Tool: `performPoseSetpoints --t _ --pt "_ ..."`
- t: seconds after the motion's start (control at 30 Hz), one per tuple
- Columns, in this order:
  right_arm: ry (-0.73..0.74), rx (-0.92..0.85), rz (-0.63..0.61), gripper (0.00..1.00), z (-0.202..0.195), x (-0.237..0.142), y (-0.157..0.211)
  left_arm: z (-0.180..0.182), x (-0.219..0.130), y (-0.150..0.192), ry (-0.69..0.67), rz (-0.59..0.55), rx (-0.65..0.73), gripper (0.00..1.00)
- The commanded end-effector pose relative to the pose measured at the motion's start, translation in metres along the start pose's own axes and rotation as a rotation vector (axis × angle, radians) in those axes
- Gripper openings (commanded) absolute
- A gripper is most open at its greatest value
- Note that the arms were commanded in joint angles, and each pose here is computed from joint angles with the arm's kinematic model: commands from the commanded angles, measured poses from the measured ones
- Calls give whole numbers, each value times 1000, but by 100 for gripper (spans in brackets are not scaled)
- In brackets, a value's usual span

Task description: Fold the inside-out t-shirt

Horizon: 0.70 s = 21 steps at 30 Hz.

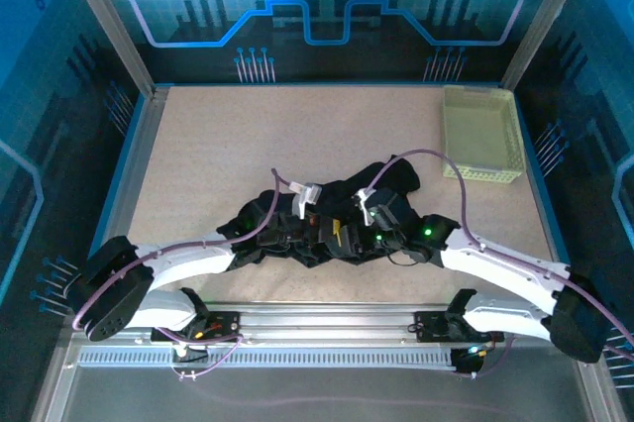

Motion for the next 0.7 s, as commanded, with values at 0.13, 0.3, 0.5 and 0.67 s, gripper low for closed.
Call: performPoseSetpoints --t 0.13,0.3,0.5,0.67 --pt "-23 -63 -33 19 21 5 -9 -3 -8 -4 32 -37 8 0" --pt "152 -132 -105 0 26 -11 -19 13 -12 -9 -115 -33 -29 11" --pt "293 -246 -226 0 44 -24 -37 39 -28 -15 -504 51 -94 18" --pt "305 -329 -208 0 67 -9 -36 35 -44 -17 -523 38 -104 30"
Point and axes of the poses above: each hand's point on the last joint's axis, 136 mm out from that joint toward the fingers, its own x axis out along the fingers, its own z axis along the line the jaws close on, y = z × x, the point moved 9 cm from there along -x, back along the fingers, and after that the axes turned 7 degrees about x, right-handed, at the moved point
